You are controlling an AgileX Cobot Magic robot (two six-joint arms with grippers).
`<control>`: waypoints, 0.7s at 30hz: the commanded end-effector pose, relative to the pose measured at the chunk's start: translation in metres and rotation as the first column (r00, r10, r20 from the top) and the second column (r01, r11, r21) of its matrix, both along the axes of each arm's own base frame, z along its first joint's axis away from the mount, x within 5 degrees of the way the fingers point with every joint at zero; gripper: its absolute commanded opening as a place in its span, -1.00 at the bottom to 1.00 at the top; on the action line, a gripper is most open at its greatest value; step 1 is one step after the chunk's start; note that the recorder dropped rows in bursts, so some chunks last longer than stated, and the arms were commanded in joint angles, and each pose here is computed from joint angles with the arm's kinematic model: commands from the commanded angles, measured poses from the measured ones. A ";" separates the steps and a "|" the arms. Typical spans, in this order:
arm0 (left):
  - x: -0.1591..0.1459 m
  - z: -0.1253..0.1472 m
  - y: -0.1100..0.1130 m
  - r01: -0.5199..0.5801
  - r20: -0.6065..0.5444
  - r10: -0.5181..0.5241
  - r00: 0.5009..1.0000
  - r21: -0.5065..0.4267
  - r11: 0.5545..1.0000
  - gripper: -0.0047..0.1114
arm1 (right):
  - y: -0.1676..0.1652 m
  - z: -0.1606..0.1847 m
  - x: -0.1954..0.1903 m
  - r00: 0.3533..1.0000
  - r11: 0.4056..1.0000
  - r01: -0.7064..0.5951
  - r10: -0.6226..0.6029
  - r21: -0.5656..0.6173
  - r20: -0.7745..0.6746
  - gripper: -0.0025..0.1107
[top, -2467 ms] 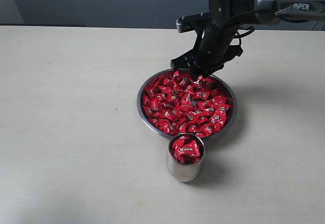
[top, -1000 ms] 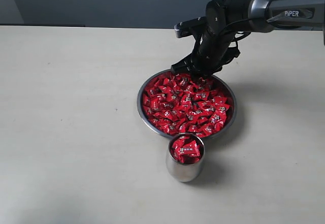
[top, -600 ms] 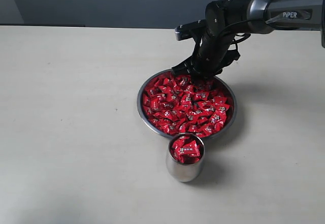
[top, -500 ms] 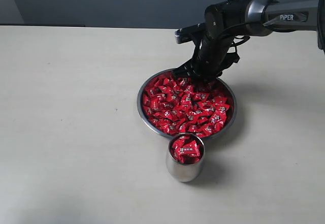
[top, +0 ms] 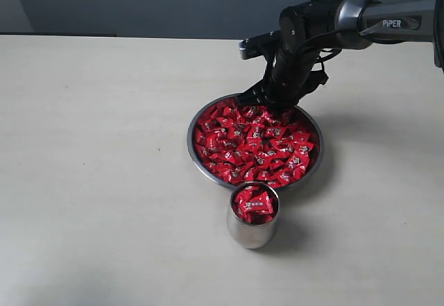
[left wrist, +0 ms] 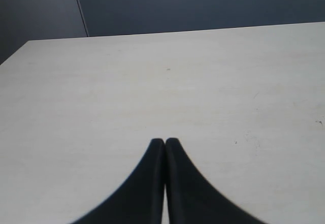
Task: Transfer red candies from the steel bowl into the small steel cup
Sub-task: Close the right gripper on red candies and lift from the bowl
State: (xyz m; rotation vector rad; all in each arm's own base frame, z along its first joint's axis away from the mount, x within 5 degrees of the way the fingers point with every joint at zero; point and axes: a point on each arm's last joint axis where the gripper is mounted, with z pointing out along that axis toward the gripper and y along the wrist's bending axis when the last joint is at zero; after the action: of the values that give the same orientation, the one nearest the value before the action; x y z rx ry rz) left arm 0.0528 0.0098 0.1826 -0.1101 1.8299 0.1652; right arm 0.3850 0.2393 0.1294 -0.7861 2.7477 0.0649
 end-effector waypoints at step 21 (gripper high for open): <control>0.000 0.000 0.000 -0.002 0.012 0.002 1.000 0.002 1.000 -0.91 | -0.005 0.107 -0.128 0.996 0.982 -0.055 0.041 0.182 0.076 -0.97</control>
State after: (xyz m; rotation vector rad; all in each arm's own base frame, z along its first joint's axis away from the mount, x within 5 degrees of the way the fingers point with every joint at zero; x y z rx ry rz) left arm 0.0528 0.0098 0.1826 -0.1101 1.8299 0.1652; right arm 0.2798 0.2344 0.2226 -0.7709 2.6643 0.2481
